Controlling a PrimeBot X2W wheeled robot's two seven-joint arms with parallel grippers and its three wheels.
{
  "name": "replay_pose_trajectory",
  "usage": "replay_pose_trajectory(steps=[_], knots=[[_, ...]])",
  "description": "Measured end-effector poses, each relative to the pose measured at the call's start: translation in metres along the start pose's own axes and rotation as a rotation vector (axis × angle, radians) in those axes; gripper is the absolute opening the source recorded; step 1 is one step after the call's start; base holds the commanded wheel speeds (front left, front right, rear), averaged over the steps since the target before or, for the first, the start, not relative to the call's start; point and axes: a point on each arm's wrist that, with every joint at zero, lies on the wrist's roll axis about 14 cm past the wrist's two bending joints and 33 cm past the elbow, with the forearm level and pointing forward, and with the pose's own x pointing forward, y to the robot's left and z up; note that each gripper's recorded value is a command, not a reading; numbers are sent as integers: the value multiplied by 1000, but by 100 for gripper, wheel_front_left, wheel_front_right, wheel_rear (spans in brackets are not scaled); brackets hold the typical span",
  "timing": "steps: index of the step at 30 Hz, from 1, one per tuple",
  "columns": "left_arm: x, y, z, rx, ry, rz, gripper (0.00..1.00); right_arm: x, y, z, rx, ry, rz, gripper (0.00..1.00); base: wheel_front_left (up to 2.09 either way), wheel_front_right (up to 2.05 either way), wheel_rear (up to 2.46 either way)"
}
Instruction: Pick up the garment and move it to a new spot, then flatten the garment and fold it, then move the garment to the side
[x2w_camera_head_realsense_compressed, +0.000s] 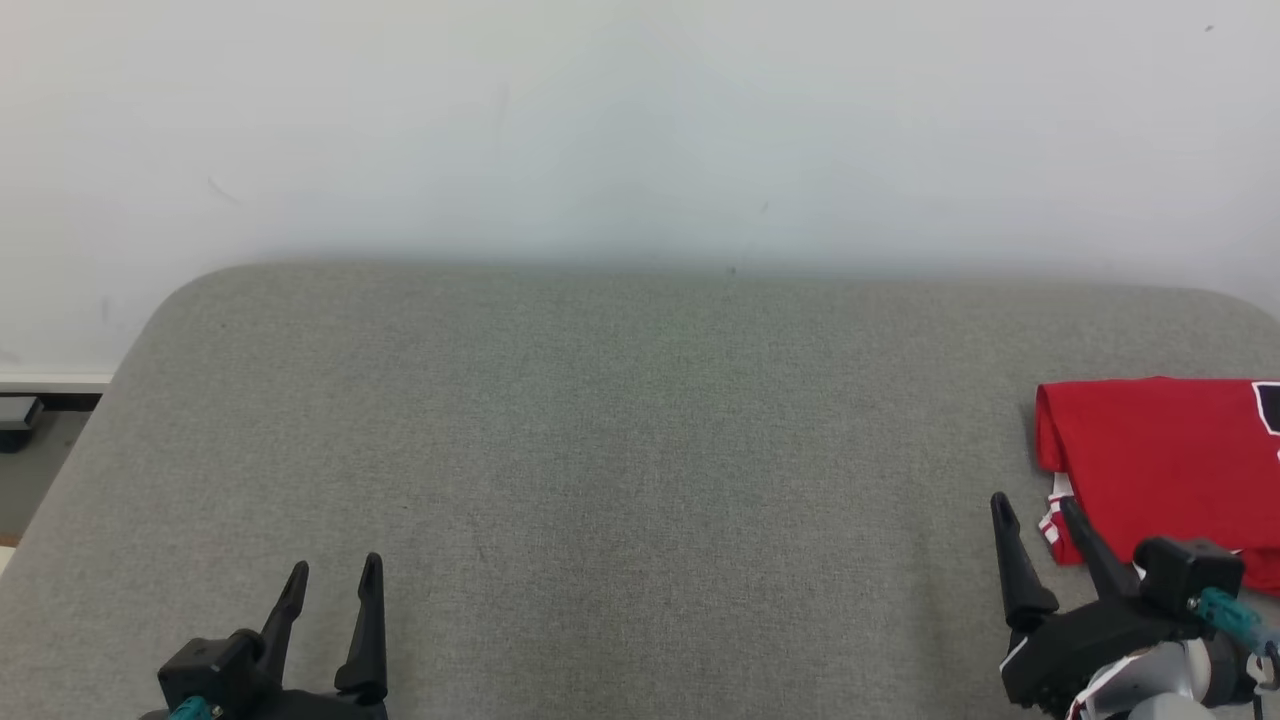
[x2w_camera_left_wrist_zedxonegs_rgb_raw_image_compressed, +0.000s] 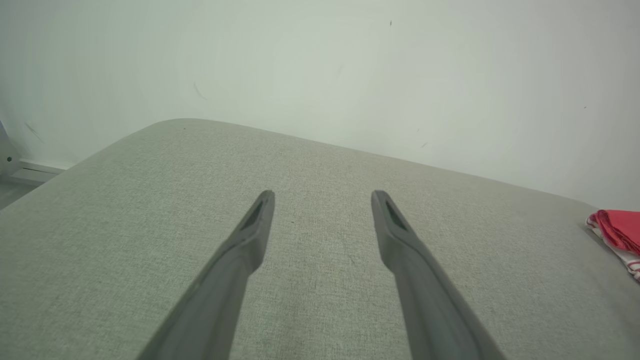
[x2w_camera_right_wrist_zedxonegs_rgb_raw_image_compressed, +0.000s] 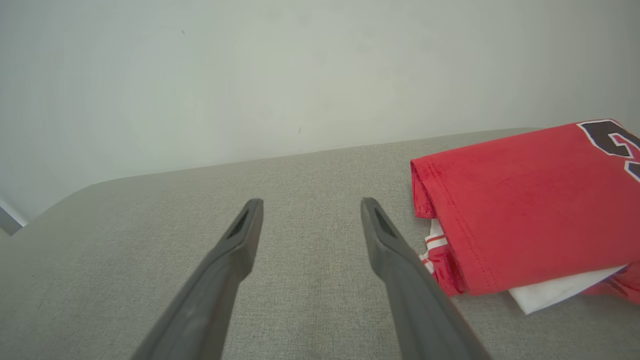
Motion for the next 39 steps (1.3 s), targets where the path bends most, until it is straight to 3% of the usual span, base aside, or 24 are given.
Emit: replay_pose_trajectory(steps=[15,39], knots=[[-14,17,0,11,13,52,100,-19,18,-6,-68,-14,64,100,0,0,0],[-9,5,-7,2,37,22,100,-25,-5,-9,-50,-9,-6,100,0,0,0]])
